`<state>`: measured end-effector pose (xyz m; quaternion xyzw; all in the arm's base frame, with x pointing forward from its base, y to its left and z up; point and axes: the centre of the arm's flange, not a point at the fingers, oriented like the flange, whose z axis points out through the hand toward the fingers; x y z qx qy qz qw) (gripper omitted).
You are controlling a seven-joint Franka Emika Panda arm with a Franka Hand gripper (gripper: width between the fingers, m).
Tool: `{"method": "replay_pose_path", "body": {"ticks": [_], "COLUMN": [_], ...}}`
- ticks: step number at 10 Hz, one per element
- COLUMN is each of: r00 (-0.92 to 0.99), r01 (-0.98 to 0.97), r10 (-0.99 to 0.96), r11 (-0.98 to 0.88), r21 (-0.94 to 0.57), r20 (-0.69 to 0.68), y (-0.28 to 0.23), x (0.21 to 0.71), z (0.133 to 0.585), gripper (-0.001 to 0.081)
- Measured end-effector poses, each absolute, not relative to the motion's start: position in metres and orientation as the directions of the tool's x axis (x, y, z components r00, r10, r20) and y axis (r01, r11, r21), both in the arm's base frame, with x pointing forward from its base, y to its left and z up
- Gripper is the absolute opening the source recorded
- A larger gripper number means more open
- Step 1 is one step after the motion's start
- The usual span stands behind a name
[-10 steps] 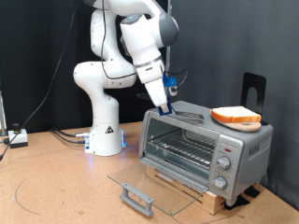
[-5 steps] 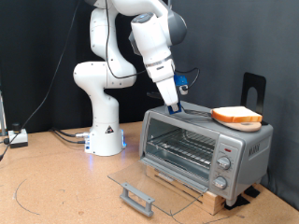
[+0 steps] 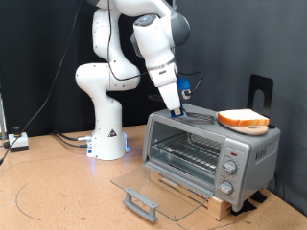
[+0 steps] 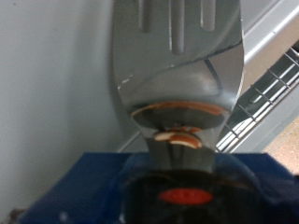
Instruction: Make a piece of toast with the oven
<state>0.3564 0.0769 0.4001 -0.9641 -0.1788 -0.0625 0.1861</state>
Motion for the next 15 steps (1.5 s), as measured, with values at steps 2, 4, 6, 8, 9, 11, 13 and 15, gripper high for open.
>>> {"method": "replay_pose_path", "body": {"ticks": [2,4,6,8,9,11,13,15], "r00": [0.926,0.922,0.918,0.917,0.918,0.927,0.933,0.933], "r01": [0.367,0.374,0.383,0.384,0.382,0.370,0.358,0.354], "r10": [0.313,0.315,0.321,0.320,0.319,0.321,0.322,0.313], "r11": [-0.873,-0.874,-0.872,-0.872,-0.872,-0.872,-0.877,-0.885], "r21": [-0.320,-0.309,-0.305,-0.305,-0.307,-0.320,-0.321,-0.303], "r20": [0.210,0.225,0.232,0.238,0.236,0.197,0.160,0.176], "y": [0.076,0.078,0.083,0.085,0.085,0.085,0.085,0.084], "x": [0.359,0.362,0.363,0.364,0.364,0.361,0.357,0.358], "z": [0.402,0.405,0.408,0.410,0.409,0.404,0.395,0.392], "gripper": [0.0428,0.0428,0.0428,0.0428,0.0428,0.0428,0.0428,0.0428]}}
